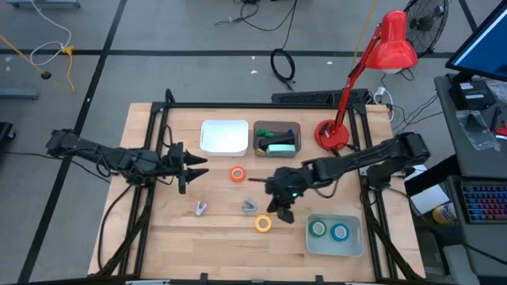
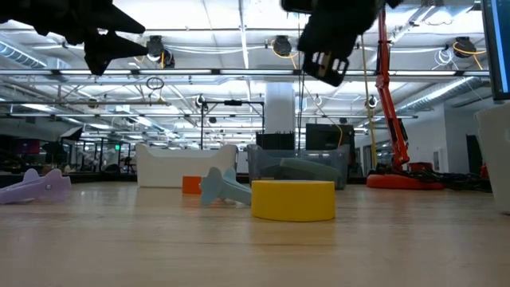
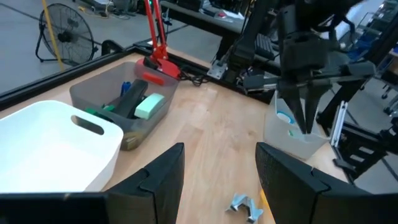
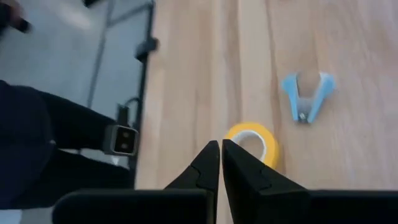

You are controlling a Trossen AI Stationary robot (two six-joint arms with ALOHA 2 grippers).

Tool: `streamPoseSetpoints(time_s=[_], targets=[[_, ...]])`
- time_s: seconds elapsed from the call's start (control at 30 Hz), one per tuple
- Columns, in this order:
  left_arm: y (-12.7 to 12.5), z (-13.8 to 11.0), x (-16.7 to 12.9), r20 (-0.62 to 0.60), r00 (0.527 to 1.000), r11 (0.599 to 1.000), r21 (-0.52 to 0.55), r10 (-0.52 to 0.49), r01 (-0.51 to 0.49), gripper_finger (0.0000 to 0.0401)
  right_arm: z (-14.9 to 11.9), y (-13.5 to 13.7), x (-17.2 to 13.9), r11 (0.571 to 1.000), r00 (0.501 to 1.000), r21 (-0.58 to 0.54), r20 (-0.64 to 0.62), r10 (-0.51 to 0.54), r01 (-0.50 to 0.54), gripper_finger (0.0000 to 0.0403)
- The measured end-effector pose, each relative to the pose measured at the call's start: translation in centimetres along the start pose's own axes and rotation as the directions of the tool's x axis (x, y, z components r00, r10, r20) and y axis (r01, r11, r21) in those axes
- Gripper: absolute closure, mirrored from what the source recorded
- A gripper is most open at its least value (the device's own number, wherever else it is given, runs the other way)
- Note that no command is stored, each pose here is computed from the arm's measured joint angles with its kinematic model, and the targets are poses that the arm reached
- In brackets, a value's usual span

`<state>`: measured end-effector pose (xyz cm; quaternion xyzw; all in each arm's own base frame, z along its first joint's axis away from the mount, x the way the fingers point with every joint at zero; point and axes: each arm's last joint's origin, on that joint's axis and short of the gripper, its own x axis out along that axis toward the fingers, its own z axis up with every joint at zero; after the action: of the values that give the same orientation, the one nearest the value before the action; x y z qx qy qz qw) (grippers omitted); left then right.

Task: Pick and place Stapler, Stapler remover, tape
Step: Put the yellow tape into the gray bin

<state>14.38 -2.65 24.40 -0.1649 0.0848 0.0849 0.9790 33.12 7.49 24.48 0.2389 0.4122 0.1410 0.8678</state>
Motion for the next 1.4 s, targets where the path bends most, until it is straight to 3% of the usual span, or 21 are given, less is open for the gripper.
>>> streamPoseSetpoints(time_s=[0.13, 0.37, 0.73, 1.17, 1.4], targets=[[0.0, -0.1, 0.0, -0.005, 1.0, 1.0, 0.019, 0.004, -0.004, 0.0203, 1.1, -0.1, 1.6, 0.997, 0.994, 0.009, -0.078, -0.07, 0.071, 0.0387], [0.1, -0.2, 0.0, -0.02, 1.0, 0.999, 0.039, 0.009, -0.008, 0.0203, 1.9, -0.9, 5.0, 0.993, 0.979, 0.047, -0.182, -0.096, 0.106, 0.0387], [0.3, -0.8, 0.0, -0.076, 0.997, 0.997, 0.074, 0.021, -0.015, 0.0203, 1.3, -1.5, 5.4, 0.98, 0.963, 0.146, -0.251, -0.097, 0.137, 0.0382], [0.4, -1.0, -0.1, -0.105, 0.994, 0.995, 0.095, 0.024, -0.014, 0.0203, -0.1, -2.5, 5.9, 0.968, 0.955, 0.188, -0.276, -0.108, 0.164, 0.0241], [0.4, -1.0, -0.1, -0.104, 0.994, 0.995, 0.101, 0.023, -0.013, 0.0203, 0.5, -2.9, 5.9, 0.97, 0.966, 0.19, -0.236, -0.104, 0.151, 0.0221]])
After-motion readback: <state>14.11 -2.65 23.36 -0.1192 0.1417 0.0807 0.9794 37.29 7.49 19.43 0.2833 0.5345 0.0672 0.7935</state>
